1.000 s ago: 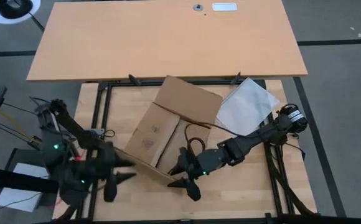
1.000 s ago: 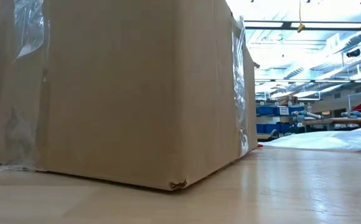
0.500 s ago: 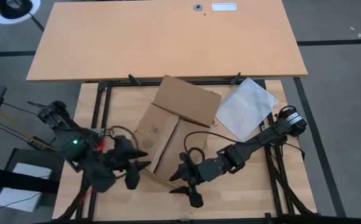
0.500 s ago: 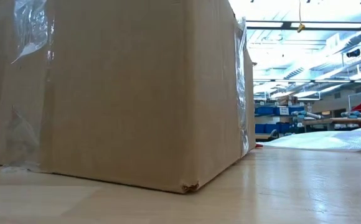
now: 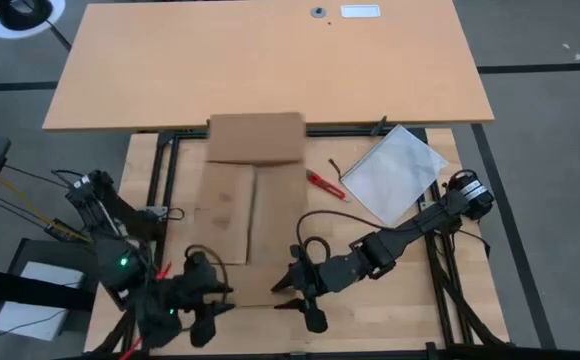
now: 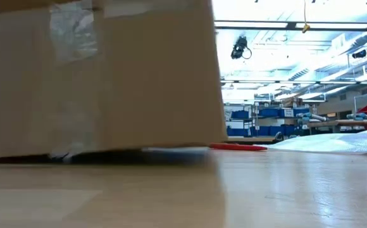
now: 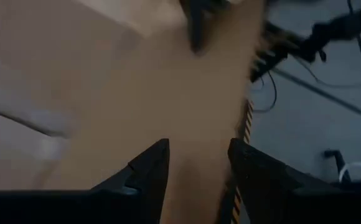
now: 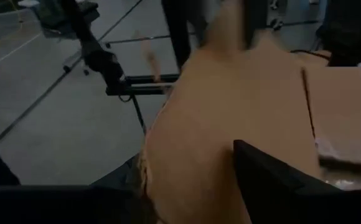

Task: Unpack boxes
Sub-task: Open the cardboard box using the red cutter

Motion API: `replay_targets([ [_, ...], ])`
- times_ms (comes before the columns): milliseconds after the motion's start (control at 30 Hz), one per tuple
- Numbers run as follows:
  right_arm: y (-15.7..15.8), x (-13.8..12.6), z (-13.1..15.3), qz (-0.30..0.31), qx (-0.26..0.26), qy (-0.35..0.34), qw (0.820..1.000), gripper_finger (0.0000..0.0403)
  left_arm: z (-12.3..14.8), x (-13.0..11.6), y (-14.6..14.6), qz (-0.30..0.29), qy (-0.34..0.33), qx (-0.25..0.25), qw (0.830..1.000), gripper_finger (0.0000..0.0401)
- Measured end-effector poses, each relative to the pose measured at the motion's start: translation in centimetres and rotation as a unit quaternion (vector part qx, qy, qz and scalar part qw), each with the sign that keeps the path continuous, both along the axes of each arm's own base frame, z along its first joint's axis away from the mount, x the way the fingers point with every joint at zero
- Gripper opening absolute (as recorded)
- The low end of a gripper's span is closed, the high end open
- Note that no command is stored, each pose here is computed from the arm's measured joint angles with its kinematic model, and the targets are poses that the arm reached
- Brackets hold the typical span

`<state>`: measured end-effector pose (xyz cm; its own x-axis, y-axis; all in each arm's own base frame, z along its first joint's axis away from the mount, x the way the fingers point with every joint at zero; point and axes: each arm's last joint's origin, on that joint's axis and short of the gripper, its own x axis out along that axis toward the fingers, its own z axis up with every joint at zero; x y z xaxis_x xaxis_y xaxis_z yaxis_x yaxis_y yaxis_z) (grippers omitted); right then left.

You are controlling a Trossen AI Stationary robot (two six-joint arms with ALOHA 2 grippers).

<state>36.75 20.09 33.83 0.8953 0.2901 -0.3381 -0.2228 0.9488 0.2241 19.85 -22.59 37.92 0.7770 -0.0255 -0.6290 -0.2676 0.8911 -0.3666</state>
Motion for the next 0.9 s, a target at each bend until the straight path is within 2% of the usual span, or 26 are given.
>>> replay_targets([
  [267, 0.1, -0.2, 3.7, 0.017, 0.034, -0.049, 0.998, 0.0181, -2.3, 0.7, -2.1, -0.006, 0.027, 0.021, 0.999, 0.0181],
  [433, -0.5, 0.0, 4.9, 0.011, 0.028, -0.067, 0.997, 0.0182, -3.8, 1.4, -3.1, -0.009, 0.042, 0.039, 0.998, 0.0181],
  [567, -1.4, 0.4, 4.7, -0.001, 0.022, -0.056, 0.998, 0.0183, -4.8, 1.8, -3.6, -0.015, 0.048, 0.073, 0.996, 0.0181],
  [733, -3.3, 1.0, 3.6, -0.040, -0.012, -0.006, 0.999, 0.0184, -5.3, 2.1, -3.7, -0.017, 0.045, 0.113, 0.992, 0.0181],
  [900, -6.3, 1.4, 2.1, -0.105, -0.093, 0.063, 0.988, 0.0187, -5.7, 2.0, -3.6, -0.017, 0.056, 0.130, 0.990, 0.0181],
])
